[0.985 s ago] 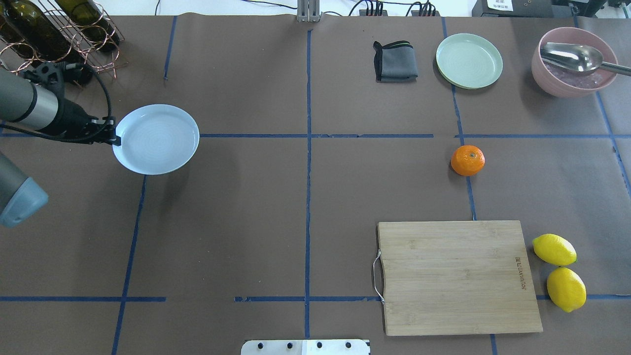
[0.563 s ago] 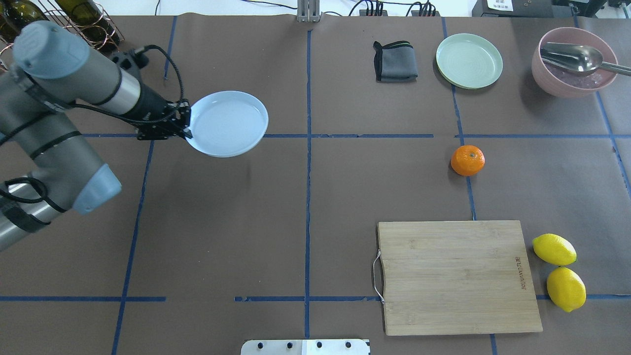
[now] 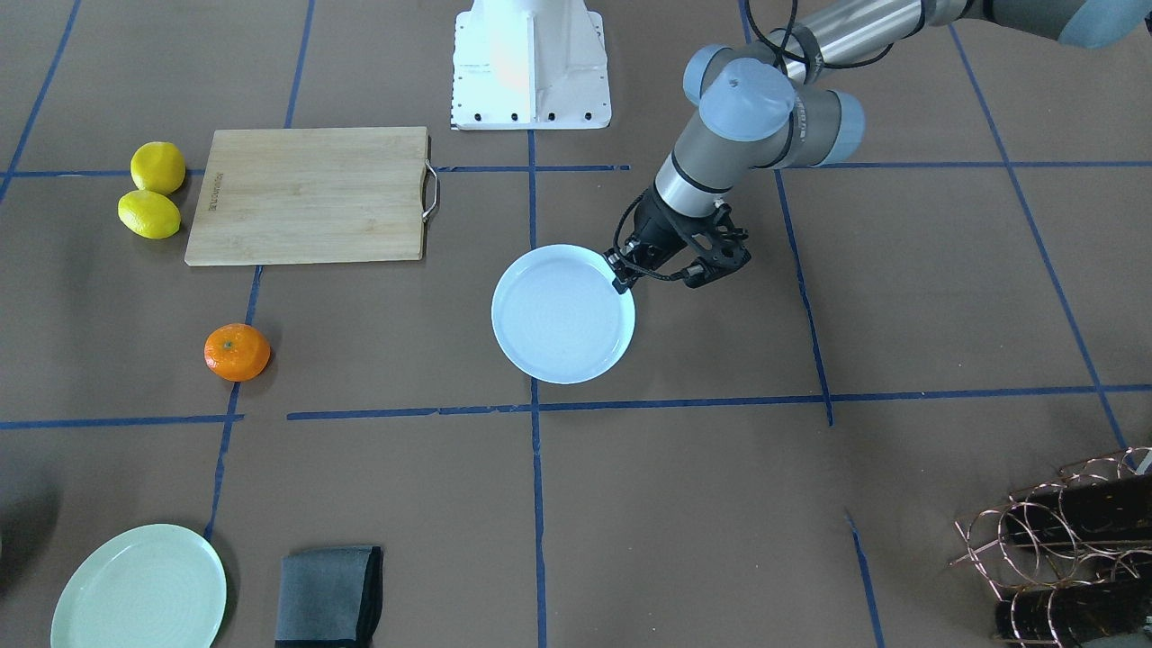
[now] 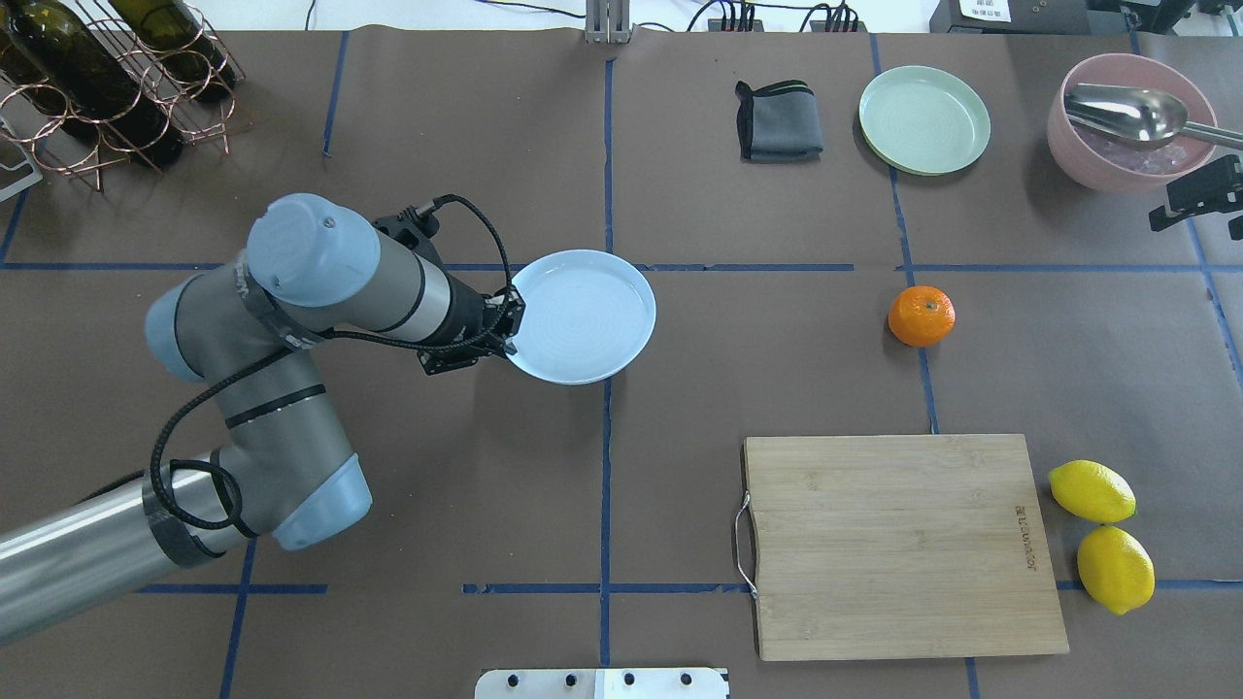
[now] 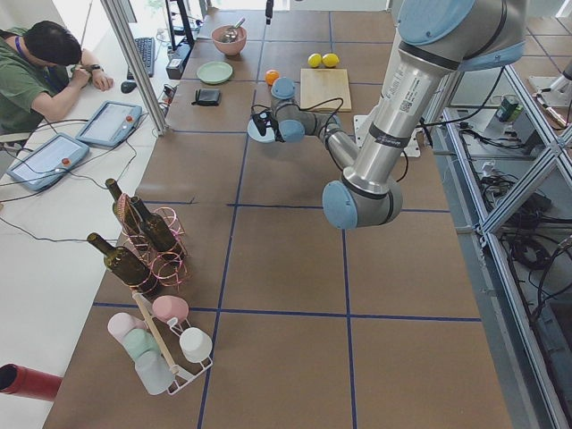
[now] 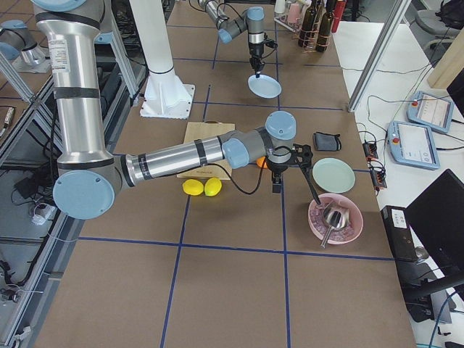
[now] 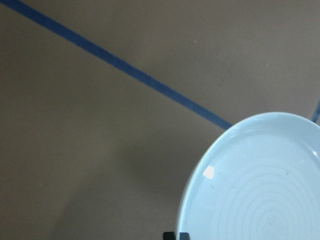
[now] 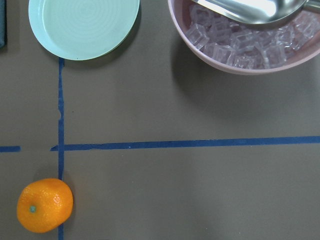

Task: Pick orange to plate
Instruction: 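Grip the plate rim with the left gripper and drag it toward the table center, then release the plate and withdraw the left gripper while the right gripper reaches the orange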

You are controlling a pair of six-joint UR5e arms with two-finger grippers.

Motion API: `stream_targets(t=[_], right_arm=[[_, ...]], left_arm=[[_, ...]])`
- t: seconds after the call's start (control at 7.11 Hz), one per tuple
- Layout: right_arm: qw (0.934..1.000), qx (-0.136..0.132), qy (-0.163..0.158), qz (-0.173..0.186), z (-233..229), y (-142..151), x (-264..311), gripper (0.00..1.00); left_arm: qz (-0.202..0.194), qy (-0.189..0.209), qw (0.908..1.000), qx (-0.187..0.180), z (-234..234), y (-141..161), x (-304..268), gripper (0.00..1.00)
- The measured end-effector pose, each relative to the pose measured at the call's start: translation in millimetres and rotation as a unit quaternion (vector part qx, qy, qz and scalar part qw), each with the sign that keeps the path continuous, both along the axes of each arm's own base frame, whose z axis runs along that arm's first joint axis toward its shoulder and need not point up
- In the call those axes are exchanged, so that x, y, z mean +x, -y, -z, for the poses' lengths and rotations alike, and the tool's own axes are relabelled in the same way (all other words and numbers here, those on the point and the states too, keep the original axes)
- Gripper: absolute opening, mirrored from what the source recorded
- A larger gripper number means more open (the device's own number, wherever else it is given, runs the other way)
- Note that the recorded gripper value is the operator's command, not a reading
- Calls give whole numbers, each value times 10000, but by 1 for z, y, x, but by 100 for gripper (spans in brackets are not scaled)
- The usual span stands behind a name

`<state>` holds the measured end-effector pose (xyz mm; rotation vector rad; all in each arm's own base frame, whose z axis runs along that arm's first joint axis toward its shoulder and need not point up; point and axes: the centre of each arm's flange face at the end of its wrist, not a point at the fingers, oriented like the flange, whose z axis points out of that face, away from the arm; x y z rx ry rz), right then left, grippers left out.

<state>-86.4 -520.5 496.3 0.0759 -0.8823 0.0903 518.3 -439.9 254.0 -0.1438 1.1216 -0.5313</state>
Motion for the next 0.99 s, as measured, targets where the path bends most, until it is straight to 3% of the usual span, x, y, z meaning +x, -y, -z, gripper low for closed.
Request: stream_targets(t=[0.14, 0.28, 0.7, 0.99], right_arm=[[10000, -7, -49, -2, 8, -3, -15, 100], [10000, -20, -74, -14, 15, -5, -27, 100], [10000, -10, -52, 1, 28, -6, -43, 100], [10000, -38, -51, 61, 33, -7, -59, 100]], left_arm=[[80, 11, 10000, 28, 2, -11, 18, 14], [119, 34, 9999, 73, 2, -17, 30, 99], [227, 107, 9995, 186, 0, -19, 34, 100], [291, 198, 9987, 381, -2, -1, 15, 100]])
